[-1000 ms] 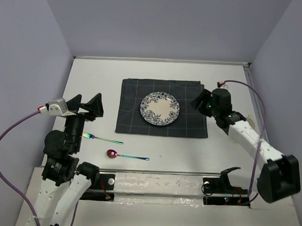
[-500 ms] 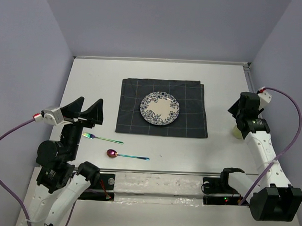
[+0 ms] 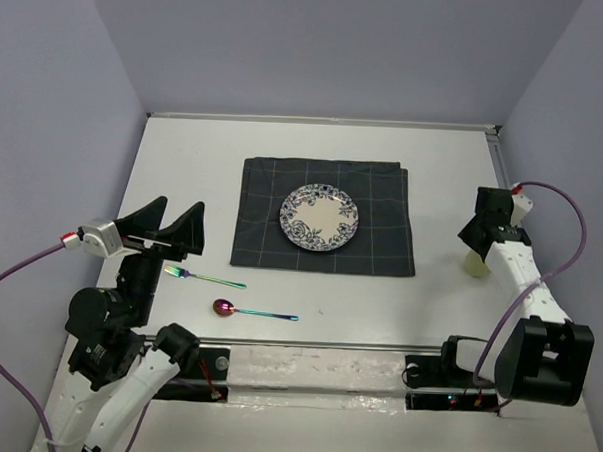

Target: Set the dinner table for one person

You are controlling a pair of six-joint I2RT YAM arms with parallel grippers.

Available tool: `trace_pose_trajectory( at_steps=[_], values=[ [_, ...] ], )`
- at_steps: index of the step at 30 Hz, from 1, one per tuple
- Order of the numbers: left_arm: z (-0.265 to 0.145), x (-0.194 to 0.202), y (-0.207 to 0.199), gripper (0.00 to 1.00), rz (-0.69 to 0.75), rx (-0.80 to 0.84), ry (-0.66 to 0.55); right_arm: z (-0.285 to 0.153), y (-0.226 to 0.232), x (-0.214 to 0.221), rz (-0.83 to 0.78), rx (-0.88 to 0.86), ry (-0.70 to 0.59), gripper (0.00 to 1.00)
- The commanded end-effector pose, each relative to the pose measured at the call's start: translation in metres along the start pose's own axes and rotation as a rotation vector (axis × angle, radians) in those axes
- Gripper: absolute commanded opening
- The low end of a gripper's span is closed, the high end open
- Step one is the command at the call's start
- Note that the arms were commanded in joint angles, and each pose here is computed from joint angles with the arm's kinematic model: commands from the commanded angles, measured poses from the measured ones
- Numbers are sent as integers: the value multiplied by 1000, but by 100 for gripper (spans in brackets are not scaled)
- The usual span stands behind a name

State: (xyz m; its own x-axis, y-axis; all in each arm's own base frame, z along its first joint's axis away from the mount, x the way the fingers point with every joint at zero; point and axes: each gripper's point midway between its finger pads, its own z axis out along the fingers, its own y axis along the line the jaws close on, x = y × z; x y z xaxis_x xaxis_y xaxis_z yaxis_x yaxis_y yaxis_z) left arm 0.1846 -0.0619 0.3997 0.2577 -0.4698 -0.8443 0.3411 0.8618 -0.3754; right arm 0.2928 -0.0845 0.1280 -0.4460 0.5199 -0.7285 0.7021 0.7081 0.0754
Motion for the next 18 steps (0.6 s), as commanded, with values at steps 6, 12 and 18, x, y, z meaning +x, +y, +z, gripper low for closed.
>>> trace_pose_trajectory(
  at_steps=[6, 12, 18],
  values=[
    [0, -14, -2, 99, 0, 6, -52, -8, 2, -31, -43, -19, -103, 0],
    [1, -13, -4, 99, -2, 14, -47, -72, 99, -65, -218, -271, -224, 0],
    [5, -5, -1, 99, 12, -2, -24, -77, 195, -68, -352, -449, -204, 0]
  ],
)
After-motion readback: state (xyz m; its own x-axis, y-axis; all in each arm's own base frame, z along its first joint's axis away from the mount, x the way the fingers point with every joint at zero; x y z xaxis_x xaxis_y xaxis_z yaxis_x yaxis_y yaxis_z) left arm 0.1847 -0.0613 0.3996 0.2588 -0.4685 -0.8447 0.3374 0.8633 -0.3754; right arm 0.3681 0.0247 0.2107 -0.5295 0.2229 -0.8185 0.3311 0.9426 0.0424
